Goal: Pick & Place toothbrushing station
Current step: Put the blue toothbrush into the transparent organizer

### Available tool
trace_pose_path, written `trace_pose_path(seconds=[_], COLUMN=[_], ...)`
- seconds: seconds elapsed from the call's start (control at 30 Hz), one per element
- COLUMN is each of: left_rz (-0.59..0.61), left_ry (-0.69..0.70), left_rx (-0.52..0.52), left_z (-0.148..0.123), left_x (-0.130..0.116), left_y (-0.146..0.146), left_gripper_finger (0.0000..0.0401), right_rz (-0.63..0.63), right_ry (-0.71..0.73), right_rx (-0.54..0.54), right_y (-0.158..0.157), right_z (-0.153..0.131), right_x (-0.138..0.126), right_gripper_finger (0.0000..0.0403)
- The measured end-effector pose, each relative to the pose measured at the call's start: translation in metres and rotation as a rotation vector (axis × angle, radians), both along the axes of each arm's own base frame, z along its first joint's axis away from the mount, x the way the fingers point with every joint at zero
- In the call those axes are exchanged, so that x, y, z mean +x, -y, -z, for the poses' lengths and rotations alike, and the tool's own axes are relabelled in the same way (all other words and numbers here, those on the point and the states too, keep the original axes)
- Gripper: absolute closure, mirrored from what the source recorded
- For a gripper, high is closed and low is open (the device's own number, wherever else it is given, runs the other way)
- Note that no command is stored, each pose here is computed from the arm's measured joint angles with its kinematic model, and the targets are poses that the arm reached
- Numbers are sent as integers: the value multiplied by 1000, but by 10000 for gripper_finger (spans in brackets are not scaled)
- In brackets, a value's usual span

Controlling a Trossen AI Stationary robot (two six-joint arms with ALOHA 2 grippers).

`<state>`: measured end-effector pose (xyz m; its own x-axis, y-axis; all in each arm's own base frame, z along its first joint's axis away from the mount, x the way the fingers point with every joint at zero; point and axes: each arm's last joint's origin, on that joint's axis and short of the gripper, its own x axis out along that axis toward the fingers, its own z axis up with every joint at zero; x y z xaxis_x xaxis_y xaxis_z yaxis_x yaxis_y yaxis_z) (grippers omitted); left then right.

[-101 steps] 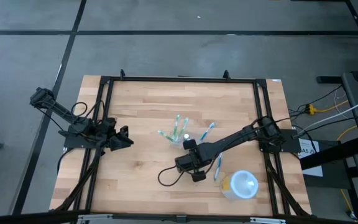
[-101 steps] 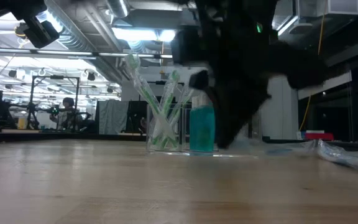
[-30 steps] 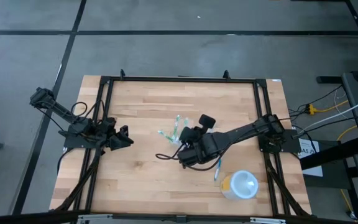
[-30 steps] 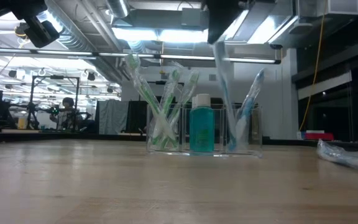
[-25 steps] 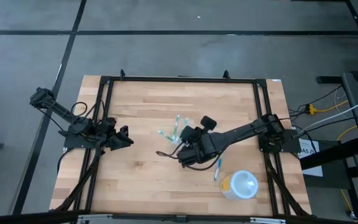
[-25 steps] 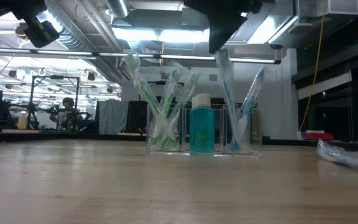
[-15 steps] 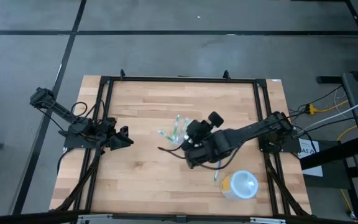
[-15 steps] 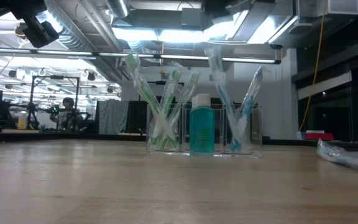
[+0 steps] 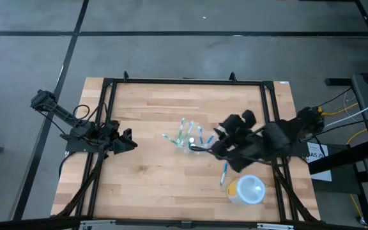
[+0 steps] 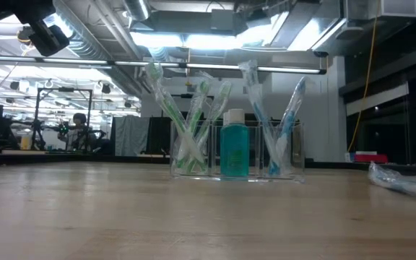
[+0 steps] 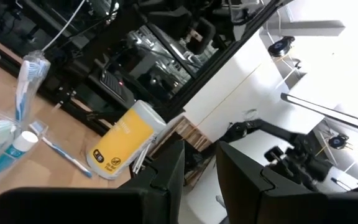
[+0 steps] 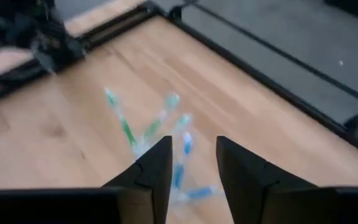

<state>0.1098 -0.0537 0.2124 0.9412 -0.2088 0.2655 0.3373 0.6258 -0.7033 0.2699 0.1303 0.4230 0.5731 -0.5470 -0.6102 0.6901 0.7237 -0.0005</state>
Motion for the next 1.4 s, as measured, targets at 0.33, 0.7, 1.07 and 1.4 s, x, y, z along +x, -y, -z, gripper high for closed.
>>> trace_pose_path(seconds=[0.33, 0.7, 1.07, 1.4], left_rz=[-9, -11, -102, -137], left_ry=[7, 8, -6, -13], left_rx=[30, 38, 16, -9], left_z=[0, 0, 0, 0], left_x=[0, 0, 1, 1], left_y=[0, 0, -3, -4], left_gripper_finger=[313, 313, 313, 313], right_rz=[190, 308, 354, 419], right_ry=[147, 284, 315, 89], right_rx=[279, 265, 684, 990], right_y=[36, 103, 137, 136], right_z=[8, -2, -12, 31], right_x=[-82, -148, -219, -201], right_gripper_finger=[318, 323, 324, 324])
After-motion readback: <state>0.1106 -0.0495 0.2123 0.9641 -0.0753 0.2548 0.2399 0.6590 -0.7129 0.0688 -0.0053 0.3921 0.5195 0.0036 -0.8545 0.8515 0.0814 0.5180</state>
